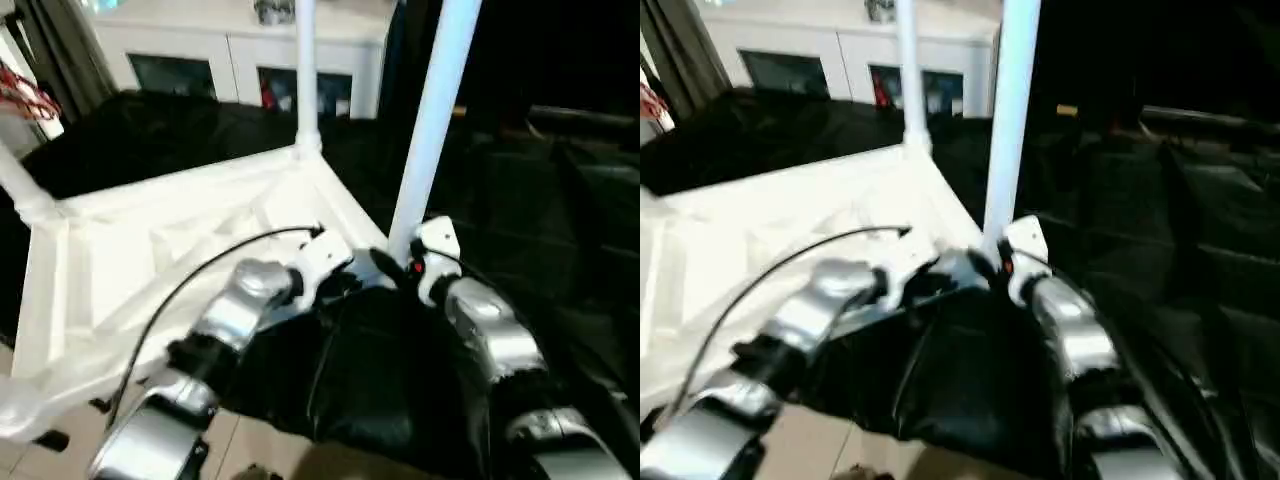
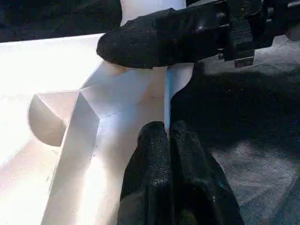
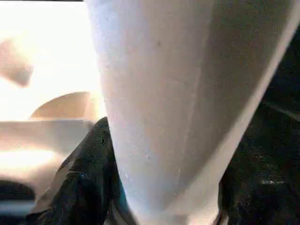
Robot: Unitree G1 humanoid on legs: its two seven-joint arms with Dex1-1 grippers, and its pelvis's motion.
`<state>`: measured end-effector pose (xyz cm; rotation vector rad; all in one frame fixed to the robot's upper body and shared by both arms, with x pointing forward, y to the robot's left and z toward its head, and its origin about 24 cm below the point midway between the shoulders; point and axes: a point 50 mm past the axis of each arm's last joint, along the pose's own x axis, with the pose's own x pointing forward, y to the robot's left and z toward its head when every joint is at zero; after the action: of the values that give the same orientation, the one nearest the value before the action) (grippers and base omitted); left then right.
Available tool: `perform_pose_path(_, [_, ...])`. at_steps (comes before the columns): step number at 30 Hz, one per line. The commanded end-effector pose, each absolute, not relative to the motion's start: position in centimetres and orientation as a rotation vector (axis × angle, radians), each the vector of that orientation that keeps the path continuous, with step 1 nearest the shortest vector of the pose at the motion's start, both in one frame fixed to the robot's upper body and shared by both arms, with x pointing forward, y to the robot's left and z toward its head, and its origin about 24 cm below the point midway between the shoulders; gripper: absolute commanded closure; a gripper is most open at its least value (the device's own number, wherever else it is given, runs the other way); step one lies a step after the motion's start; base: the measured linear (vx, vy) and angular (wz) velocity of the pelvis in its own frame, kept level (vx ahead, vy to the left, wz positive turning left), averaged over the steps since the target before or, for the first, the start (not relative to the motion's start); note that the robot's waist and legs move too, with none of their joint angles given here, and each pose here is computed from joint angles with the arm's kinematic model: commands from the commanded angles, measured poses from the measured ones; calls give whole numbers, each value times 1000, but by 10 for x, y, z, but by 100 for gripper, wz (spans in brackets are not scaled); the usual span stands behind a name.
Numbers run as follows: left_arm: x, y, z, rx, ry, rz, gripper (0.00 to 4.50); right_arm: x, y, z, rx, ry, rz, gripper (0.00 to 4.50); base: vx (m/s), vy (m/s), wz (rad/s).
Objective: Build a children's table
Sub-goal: Rotate leg to tighten
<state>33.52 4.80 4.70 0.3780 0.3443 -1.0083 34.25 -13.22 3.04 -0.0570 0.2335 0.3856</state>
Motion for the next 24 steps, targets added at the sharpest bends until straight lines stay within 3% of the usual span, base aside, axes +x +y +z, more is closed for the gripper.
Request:
perform_pose_path(1, [343,40,57,391,275,-941,450,332,-105,15,-59,286,487,121,0,0,0])
perform_pose_path(5, [345,37,61,368,239,-952,450,332,-98,18,-20,263,537,77,0,0,0])
perform_pose_path(8, [342,39,65,340,210,-1033,450,335,-106,21,-75,241,545,53,0,0,0])
perform_pose_path(12, [333,51,67,342,185,-1158,450,335,-130,30,-177,201,624,53,0,0,0])
perform_pose_path(19, [325,67,60,337,221,-1230,450,336,-153,38,-223,178,696,53,0,0,0])
perform_pose_path(24, [318,80,65,302,223,-1306,450,321,-161,41,-198,204,937,53,0,0,0])
